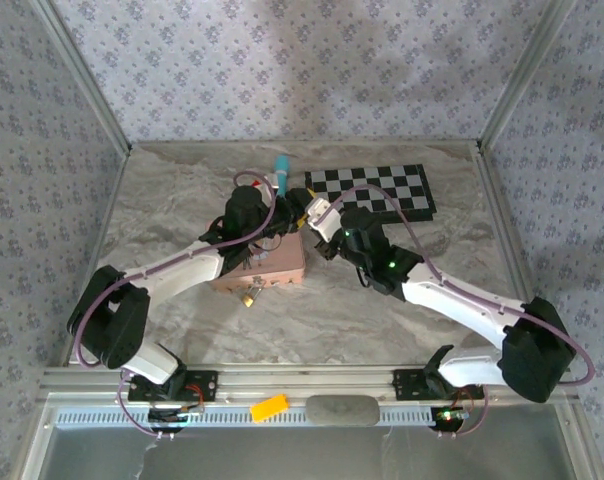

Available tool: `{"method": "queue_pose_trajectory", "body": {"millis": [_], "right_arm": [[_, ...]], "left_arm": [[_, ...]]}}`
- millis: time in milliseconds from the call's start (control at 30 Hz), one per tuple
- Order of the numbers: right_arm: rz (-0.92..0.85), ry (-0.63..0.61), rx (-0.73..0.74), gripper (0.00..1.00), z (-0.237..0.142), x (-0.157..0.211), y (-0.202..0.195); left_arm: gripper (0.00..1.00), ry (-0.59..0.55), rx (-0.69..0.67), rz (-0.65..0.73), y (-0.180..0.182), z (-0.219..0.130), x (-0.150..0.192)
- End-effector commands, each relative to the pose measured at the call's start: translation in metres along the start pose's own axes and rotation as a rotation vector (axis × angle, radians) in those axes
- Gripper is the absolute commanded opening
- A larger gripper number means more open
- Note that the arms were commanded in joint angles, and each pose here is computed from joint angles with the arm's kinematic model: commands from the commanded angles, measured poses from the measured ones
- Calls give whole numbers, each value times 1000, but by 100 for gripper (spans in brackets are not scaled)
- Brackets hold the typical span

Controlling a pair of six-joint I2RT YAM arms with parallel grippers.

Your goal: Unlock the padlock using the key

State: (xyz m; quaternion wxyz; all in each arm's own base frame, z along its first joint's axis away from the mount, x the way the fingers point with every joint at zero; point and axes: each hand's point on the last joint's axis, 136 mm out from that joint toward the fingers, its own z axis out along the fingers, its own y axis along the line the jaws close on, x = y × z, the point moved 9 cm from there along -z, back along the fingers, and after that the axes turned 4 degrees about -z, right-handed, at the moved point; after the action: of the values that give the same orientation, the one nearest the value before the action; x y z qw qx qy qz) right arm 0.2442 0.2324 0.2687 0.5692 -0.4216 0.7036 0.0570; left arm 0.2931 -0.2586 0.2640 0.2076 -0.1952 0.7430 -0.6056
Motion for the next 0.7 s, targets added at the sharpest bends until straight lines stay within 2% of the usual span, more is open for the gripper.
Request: {"method": "queue_pose_trajectory", "body": {"millis": [0, 267, 467, 633, 667], "right_arm": [[-41, -53, 95, 0, -1, -16, -10], [-77, -53, 131, 0, 2, -14, -8], [-135, -17, 125, 0, 8, -13, 1], [-135, -32, 104, 0, 4, -16, 2], [-131, -40, 91, 0, 2, -17, 4]], "left_arm": [[47, -7, 53, -2, -15, 3, -2], [40, -8, 36, -15, -11, 5, -2], [22, 0, 36, -18, -11, 8, -3], [0, -7, 22, -15, -7, 8, -3], [0, -12, 16, -12, -6, 8, -4]]}}
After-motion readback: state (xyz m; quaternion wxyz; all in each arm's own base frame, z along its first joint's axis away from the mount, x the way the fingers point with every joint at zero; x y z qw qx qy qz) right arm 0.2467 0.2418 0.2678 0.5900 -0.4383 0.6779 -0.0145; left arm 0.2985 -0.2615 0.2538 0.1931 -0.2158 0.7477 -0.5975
